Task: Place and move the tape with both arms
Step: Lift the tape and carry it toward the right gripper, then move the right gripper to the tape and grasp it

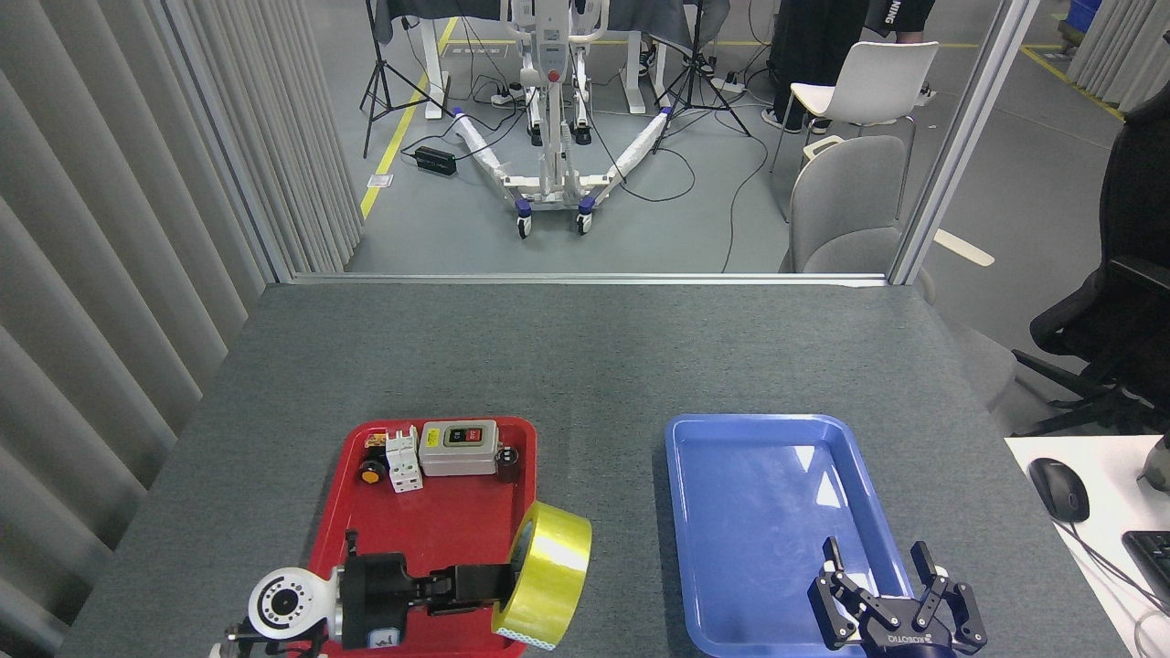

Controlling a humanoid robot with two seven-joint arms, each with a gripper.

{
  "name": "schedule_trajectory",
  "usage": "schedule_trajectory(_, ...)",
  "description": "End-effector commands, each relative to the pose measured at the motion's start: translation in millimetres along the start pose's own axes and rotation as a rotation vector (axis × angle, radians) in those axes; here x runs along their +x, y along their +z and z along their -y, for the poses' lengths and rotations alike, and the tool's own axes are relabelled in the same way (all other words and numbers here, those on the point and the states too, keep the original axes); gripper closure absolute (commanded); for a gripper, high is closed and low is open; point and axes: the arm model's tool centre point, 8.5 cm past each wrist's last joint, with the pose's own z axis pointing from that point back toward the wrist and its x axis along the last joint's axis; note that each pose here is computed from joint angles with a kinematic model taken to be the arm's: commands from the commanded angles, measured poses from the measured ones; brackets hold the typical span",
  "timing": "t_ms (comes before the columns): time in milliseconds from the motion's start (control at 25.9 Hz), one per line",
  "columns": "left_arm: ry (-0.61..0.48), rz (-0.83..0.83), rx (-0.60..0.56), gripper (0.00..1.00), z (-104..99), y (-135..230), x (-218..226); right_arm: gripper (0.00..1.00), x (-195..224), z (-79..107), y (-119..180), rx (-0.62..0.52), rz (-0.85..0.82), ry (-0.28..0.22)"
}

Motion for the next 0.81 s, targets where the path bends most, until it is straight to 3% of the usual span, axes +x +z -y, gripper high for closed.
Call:
schedule_trajectory(0,0.053,0.057,-0.035,1.00,7,-25,11,0.00,0,6.2,-2,-0.018,0.004,0.005)
schedule_trajectory(116,0.093,0.061,-0.087,1.00,17,-43,14,0.00,1,8.6,-3,-0.025,0.028,0.010)
schedule_trajectory(348,0.146,0.058,-0.203,1.00,32,-56,15,0.00,31,20.3,4,-0.033,0.304,0.025)
schedule_trajectory(619,0.215,0.064,-0.247,1.00,40,-64,9,0.00,33,22.3,33,0.106,0.694,-0.250)
schedule_trajectory(773,0.218,0.064,-0.246,1.00,40,-64,8,0.00,16,39.8,48,0.132,0.916,-0.345)
